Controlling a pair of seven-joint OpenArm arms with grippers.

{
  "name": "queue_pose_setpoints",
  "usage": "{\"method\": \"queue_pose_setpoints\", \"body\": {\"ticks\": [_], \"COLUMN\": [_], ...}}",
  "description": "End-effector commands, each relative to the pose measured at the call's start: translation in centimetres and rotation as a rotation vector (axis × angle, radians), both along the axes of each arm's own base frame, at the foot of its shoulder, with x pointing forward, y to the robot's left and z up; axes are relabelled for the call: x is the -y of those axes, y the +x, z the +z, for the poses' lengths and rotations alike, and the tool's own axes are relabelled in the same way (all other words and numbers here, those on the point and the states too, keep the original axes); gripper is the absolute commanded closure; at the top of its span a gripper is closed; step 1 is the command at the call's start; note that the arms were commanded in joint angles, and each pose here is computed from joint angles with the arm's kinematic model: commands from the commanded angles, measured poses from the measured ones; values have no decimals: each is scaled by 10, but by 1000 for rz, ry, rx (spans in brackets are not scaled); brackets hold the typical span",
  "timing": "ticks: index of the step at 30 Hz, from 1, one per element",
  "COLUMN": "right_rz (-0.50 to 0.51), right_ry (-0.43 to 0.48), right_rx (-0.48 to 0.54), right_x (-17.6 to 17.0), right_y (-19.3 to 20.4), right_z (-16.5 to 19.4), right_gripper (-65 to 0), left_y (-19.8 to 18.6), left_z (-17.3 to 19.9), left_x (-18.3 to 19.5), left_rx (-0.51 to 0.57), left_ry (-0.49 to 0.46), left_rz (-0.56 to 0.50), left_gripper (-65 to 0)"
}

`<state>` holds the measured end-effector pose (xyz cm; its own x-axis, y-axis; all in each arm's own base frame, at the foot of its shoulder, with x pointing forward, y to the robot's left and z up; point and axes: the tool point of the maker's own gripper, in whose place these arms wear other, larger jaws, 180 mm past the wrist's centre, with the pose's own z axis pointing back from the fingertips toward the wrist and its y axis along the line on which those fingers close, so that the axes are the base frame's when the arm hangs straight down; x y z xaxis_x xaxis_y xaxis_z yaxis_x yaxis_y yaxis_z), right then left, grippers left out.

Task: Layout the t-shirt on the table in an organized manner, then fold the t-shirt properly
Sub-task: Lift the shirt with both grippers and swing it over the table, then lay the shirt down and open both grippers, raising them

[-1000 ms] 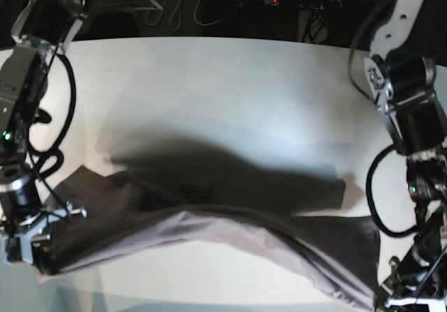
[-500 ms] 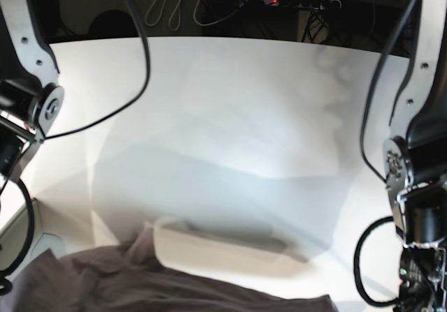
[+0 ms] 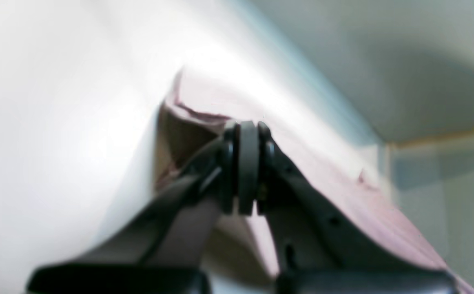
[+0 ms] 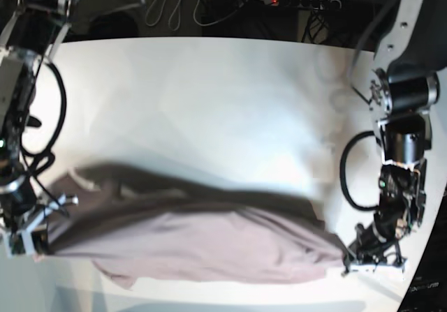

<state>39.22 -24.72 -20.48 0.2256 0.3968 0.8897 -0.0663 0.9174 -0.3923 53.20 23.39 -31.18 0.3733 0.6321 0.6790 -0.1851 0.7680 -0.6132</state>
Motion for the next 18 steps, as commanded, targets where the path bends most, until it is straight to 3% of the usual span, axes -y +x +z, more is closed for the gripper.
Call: {"method": "queue_pose_setpoints", "body": {"ticks": [1, 6, 10, 18], "right_rz": [7, 25, 42, 35], "right_ry": [-13, -35, -55, -43], "right_rx": [49, -43, -71, -111], "right_x": [1, -6, -13, -9], "right_y": [-5, -39, -61, -61], "right_z": [13, -20, -27, -42], "right_gripper": [0, 0, 0, 0], "left_y": [10, -20, -48, -83], "left_z": [40, 17, 14, -27], "left_x": [-21, -20, -27, -26], "left_rx": [109, 47, 35, -49], "left_ry": [29, 68, 139, 149], "left_rz": [29, -30, -66, -79], "left_gripper": [-1, -1, -1, -1]}}
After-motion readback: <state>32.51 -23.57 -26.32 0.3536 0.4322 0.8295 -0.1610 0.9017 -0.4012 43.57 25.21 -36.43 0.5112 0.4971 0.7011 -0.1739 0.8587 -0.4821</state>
